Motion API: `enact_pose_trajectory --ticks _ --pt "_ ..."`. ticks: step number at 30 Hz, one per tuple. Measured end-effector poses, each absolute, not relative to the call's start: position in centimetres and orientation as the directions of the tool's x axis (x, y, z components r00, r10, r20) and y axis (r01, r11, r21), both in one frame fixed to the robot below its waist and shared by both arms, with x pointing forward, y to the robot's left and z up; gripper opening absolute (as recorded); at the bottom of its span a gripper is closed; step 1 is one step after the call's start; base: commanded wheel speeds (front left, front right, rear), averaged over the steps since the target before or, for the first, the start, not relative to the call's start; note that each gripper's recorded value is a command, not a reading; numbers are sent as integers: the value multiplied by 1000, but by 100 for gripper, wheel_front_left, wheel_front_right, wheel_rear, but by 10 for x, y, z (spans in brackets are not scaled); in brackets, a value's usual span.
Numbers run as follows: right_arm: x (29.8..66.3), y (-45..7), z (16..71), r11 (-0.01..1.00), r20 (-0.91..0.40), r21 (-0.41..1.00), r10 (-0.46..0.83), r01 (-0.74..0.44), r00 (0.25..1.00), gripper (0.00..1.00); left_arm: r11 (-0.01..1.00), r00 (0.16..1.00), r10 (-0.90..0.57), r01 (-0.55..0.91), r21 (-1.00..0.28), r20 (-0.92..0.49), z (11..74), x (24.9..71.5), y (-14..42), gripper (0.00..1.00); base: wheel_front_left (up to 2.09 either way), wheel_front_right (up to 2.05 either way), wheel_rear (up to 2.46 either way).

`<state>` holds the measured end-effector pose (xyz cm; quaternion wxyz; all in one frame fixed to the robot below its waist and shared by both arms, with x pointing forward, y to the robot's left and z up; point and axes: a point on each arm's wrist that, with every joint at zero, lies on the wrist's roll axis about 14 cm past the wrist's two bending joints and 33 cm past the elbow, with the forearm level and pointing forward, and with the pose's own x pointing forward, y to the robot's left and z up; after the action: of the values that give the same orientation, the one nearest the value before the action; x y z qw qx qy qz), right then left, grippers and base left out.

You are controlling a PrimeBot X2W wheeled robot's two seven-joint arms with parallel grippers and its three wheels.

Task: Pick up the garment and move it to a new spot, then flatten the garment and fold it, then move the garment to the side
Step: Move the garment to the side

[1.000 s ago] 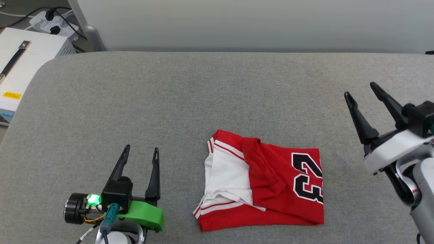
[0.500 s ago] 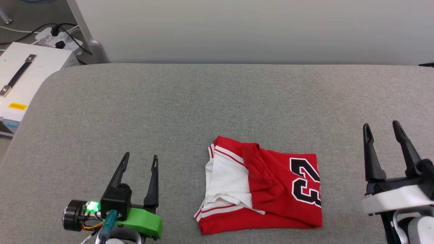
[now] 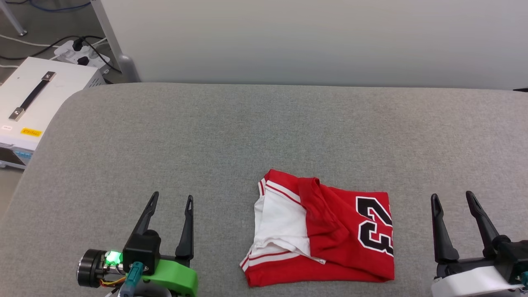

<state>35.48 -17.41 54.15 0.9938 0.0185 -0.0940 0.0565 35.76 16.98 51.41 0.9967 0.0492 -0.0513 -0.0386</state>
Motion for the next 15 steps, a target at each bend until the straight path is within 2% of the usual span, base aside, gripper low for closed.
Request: enact_pose_trajectory --ticks 15 --pt "355 -170 529 991 149 -4 133 -134 980 100 993 992 -72 61 101 101 515 356 172 100 0 0 0"
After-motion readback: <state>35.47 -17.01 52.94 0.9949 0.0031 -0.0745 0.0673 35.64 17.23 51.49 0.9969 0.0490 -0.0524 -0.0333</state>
